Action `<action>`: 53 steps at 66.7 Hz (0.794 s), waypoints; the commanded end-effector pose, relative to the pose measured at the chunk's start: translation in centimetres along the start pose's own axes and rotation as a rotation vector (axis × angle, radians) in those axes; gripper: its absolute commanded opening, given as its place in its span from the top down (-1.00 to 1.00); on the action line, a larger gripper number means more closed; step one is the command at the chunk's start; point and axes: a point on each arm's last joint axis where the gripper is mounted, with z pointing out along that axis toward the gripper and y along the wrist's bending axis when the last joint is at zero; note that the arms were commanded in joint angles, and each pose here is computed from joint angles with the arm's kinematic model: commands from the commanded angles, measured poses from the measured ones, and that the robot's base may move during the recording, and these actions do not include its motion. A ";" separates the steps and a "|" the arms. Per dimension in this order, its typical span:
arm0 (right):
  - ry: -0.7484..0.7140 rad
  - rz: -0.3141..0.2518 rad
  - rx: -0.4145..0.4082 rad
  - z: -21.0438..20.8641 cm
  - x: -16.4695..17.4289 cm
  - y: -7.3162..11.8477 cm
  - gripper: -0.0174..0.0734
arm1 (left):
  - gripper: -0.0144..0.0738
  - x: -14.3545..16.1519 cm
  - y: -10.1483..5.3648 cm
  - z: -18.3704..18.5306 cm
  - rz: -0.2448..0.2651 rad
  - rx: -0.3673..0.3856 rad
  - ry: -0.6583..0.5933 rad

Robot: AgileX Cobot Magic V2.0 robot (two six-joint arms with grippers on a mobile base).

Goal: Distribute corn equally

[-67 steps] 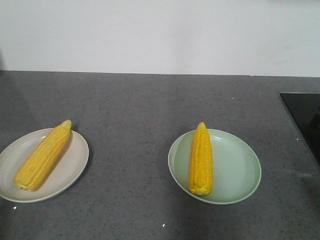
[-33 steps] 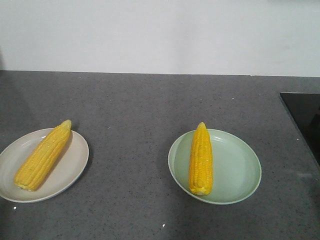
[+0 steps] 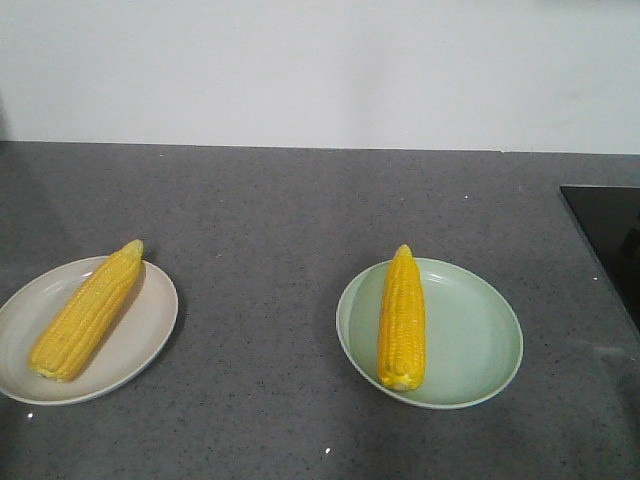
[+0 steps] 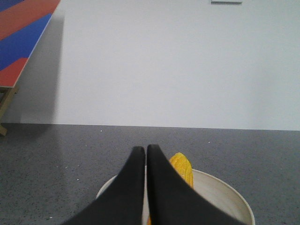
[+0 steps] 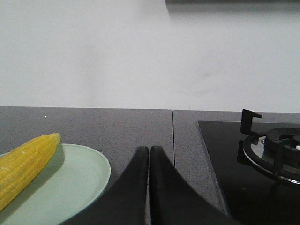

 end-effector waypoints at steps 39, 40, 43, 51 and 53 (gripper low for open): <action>-0.129 -0.026 0.013 -0.1 -0.9 -0.1 0.64 | 0.69 -1.3 -0.1 -0.2 -0.014 0.004 -0.107; -0.129 -0.026 0.013 -0.1 -0.9 -0.1 0.64 | 0.69 -1.3 -0.1 -0.2 -0.014 0.004 -0.107; -0.129 -0.026 0.013 -0.1 -0.9 -0.1 0.64 | 0.69 -1.3 -0.1 -0.2 -0.014 0.004 -0.107; -0.129 -0.026 0.013 -0.1 -0.9 -0.1 0.64 | 0.69 -1.3 -0.1 -0.2 -0.014 0.004 -0.107; -0.129 -0.026 0.013 -0.1 -0.9 -0.1 0.64 | 0.69 -1.3 -0.1 -0.2 -0.014 0.004 -0.107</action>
